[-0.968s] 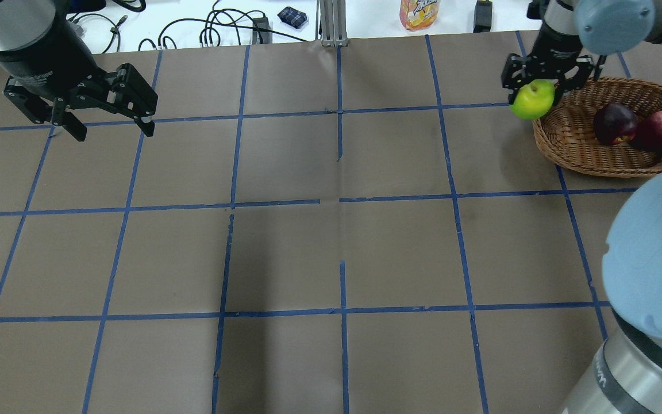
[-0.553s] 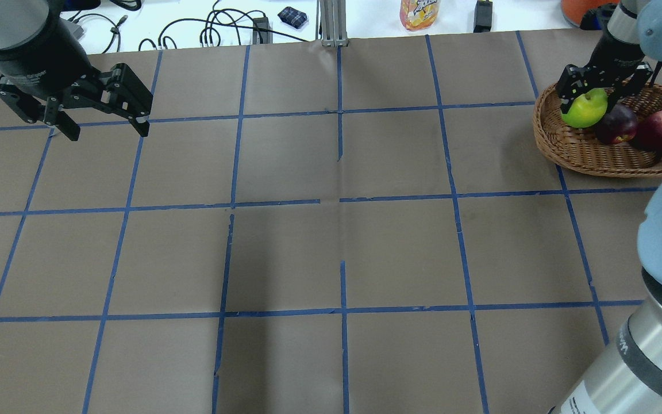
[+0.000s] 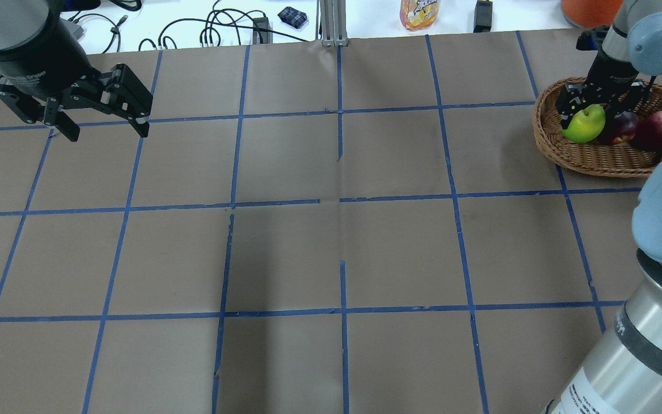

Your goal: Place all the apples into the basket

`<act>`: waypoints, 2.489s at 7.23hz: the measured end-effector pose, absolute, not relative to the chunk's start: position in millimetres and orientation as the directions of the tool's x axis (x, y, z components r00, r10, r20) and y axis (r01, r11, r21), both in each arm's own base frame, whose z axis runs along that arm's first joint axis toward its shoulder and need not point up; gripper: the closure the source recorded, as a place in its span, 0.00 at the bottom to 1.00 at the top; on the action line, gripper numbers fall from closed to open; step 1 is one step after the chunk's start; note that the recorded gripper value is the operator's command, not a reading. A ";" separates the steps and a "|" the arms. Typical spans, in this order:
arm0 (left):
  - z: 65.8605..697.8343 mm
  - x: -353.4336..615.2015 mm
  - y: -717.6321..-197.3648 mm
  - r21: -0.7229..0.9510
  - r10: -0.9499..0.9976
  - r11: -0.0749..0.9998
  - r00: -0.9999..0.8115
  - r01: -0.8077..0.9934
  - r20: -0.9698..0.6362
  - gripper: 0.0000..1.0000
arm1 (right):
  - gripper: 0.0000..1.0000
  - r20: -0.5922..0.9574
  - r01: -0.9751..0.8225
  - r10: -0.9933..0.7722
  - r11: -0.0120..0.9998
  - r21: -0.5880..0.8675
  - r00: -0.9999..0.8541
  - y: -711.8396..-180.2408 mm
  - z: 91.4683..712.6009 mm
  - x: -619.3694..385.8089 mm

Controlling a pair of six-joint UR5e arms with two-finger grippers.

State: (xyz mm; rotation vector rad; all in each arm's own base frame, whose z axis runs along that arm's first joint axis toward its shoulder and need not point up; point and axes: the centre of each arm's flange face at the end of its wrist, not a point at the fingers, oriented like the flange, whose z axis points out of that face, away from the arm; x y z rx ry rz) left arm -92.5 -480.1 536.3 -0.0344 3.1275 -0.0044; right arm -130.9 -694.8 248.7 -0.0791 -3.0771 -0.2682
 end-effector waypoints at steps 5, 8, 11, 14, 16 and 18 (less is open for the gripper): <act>534.3 -92.5 -481.1 0.005 -0.022 1.000 -1.000 -0.022 -0.013 0.00 | 0.00 0.049 0.054 0.047 0.988 0.146 -0.998 -683.5 297.7 -119.2; 533.9 -93.0 -481.7 0.004 -0.022 1.000 -1.000 -0.022 -0.012 0.00 | 0.00 0.005 0.044 0.044 0.991 0.124 -0.999 -624.3 424.9 -55.2; 534.2 -95.4 -480.0 0.010 -0.020 1.000 -1.000 -0.020 -0.004 0.00 | 0.00 0.029 0.072 0.070 0.992 0.103 -0.997 -555.4 496.8 88.7; 536.7 -95.9 -477.7 0.006 -0.020 1.000 -1.000 -0.020 -0.003 0.00 | 0.00 0.014 0.093 0.092 0.988 0.122 -0.996 -484.4 481.5 133.5; 536.7 -95.6 -477.3 0.007 -0.020 1.000 -1.000 -0.020 -0.007 0.00 | 0.00 0.006 0.118 0.118 0.988 0.099 -0.993 -473.3 471.2 120.4; 535.5 -95.4 -477.4 0.009 -0.020 1.000 -1.000 -0.020 -0.009 0.00 | 0.00 0.005 0.131 0.131 0.989 0.074 -0.991 -473.0 483.7 114.7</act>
